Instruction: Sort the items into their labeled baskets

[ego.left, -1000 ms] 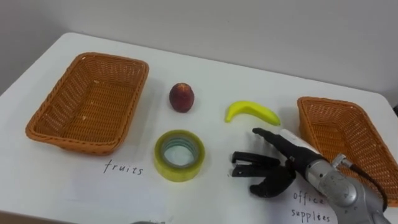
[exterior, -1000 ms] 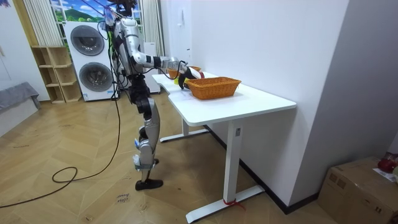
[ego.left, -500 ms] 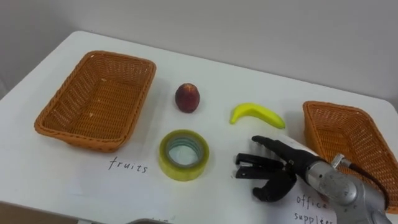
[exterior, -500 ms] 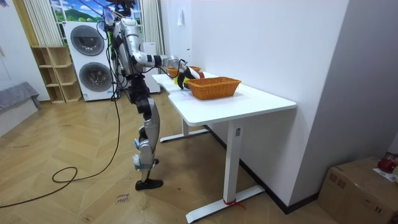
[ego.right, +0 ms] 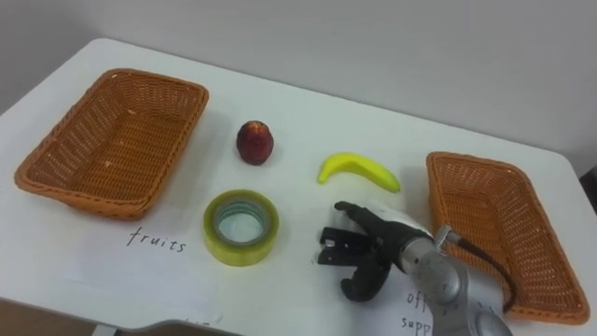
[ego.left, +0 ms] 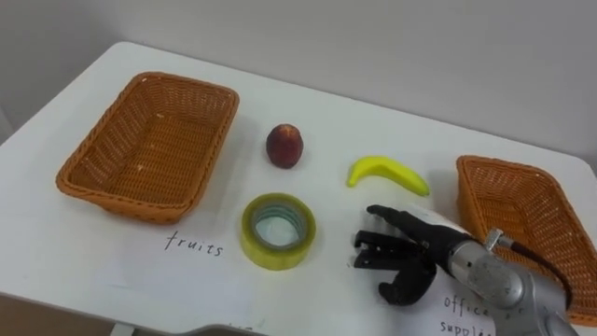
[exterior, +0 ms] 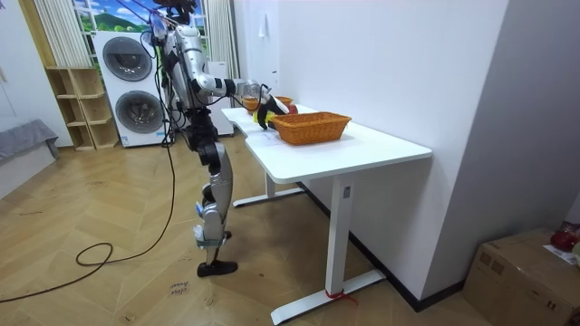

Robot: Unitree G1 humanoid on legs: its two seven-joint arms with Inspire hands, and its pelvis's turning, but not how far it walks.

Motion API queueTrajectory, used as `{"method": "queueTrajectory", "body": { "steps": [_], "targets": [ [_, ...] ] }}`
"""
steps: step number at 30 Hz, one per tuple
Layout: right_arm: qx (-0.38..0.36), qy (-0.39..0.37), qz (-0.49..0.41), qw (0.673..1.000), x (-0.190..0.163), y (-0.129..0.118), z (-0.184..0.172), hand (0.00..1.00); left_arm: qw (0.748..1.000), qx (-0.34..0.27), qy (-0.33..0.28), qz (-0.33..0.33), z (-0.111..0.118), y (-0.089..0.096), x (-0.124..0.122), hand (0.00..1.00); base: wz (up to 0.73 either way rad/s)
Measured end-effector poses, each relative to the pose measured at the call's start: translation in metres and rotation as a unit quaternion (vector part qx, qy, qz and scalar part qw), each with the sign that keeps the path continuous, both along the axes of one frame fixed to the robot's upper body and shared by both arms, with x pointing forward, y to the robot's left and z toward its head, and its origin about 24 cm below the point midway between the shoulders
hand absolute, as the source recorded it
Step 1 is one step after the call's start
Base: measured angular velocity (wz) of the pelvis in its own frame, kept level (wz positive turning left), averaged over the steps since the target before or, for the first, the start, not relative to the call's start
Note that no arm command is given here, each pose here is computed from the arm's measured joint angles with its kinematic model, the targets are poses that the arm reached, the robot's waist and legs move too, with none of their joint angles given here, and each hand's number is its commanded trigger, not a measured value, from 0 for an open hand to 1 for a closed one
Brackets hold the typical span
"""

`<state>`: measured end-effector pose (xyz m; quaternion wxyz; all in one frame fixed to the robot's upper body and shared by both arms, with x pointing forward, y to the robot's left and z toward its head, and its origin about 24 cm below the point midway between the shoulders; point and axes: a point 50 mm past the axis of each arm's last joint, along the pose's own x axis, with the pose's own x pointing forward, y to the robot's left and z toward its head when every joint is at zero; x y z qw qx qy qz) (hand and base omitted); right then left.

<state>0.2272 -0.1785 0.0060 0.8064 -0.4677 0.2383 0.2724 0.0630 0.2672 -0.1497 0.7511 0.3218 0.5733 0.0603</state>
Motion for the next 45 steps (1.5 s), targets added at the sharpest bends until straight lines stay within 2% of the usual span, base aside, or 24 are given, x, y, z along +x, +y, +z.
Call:
{"method": "queueTrajectory", "body": {
  "steps": [6, 8, 15, 23, 45],
  "targets": [
    [-0.015, -0.005, 0.024, 1.0, 0.0, 0.008, 0.005, 0.0, 1.0, 0.001, 0.003, 0.001, 0.0, 0.001, -0.001, 0.0, 0.0],
    [-0.019, -0.006, 0.032, 0.999, 0.0, 0.011, 0.006, 1.0, 1.0, 0.001, 0.003, 0.0, 0.0, 0.001, -0.001, 0.0, 0.0],
    [-0.049, -0.029, 0.049, 0.997, 0.007, 0.018, 0.011, 1.0, 1.0, -0.001, 0.001, -0.007, 0.0, 0.001, 0.001, 0.0, 0.01],
    [-0.077, -0.045, 0.039, 0.995, 0.015, 0.013, 0.009, 1.0, 1.0, -0.002, 0.001, -0.018, 0.0, -0.002, 0.003, 0.0, 0.03],
    [-0.064, -0.07, 0.036, 0.995, 0.014, 0.016, 0.009, 1.0, 1.0, 0.015, -0.007, -0.026, 0.0, -0.002, 0.008, 0.0, 0.0]
  ]
}}
